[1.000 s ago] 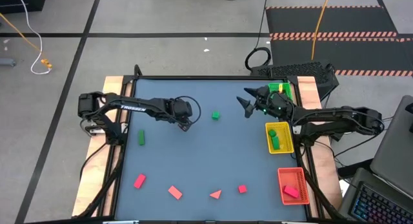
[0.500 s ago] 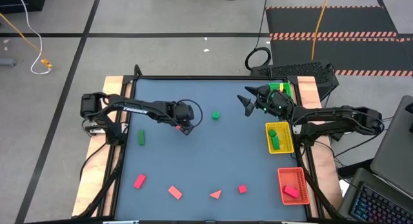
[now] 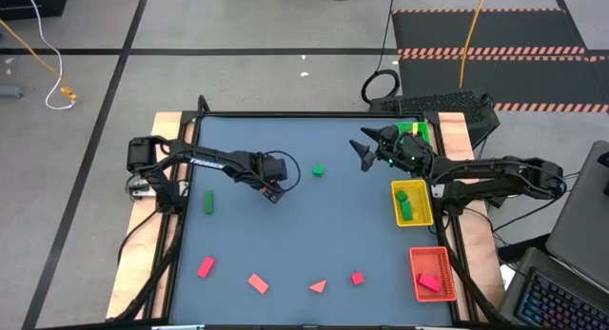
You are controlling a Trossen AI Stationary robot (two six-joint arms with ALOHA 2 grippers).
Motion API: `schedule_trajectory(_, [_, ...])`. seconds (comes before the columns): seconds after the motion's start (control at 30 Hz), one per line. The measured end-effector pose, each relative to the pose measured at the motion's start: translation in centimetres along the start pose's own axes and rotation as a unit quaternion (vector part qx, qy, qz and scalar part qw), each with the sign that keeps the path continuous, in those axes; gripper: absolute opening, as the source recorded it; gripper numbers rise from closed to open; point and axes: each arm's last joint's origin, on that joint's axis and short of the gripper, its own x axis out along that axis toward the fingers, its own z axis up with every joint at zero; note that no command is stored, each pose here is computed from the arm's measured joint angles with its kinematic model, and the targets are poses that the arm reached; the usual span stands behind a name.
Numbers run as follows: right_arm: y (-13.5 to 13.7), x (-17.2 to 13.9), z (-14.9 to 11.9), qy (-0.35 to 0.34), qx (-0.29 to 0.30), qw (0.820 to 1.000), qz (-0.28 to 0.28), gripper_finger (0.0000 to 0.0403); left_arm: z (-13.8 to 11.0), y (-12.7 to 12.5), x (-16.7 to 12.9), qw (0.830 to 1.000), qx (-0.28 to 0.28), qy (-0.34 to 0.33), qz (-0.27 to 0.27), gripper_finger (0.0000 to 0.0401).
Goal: Sort & place blocks by color
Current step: Put top left orange block into the green basket
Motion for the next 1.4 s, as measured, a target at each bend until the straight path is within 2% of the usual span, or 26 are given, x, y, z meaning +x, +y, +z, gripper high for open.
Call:
schedule_trajectory(0.17, [0.0,0.0,0.1,-0.003,0.001,1.0,0.001,0.0313,0.4,0.0,0.5,1.0,0.017,-0.002,-0.003,0.0275])
schedule_trajectory(0.27, [0.0,0.0,0.1,-0.003,0.001,1.0,0.001,0.0313,0.4,0.2,0.2,1.0,0.015,-0.004,-0.006,0.026])
schedule_trajectory(0.57, [0.0,0.0,0.1,-0.003,0.001,1.0,0.001,0.0313,0.6,0.5,-0.1,0.999,0.038,-0.013,0.002,0.013])
schedule_trajectory(0.67, [0.0,0.0,0.1,-0.003,0.001,1.0,0.001,0.0313,1.1,0.4,-0.5,0.998,0.057,-0.019,-0.005,0.013])
schedule_trajectory(0.8, [0.0,0.0,0.0,-0.002,-0.001,1.0,0.004,0.0313,2.5,-0.8,-1.6,0.992,0.105,-0.062,-0.033,0.013])
schedule_trajectory(0.93, [0.4,0.0,0.0,0.011,-0.021,0.998,0.057,0.0313,4.2,-2.8,-3.1,0.97,0.168,-0.155,-0.083,0.013])
schedule_trajectory(1.1, [0.8,-0.1,-0.1,0.026,-0.03,0.991,0.129,0.0313,5.4,-5.5,-5.1,0.922,0.231,-0.262,-0.165,0.0146])
schedule_trajectory(1.2, [1.0,-0.2,-0.2,0.038,-0.024,0.984,0.173,0.0313,5.3,-6.6,-5.8,0.896,0.264,-0.302,-0.191,0.0144])
schedule_trajectory(1.3, [1.2,-0.3,-0.4,0.054,0.009,0.981,0.186,0.0313,5.2,-7.4,-6.4,0.875,0.297,-0.335,-0.187,0.0133])
schedule_trajectory(1.4, [1.1,-0.3,-0.8,0.089,0.069,0.977,0.183,0.0313,4.9,-7.9,-6.7,0.862,0.322,-0.373,-0.124,0.0133])
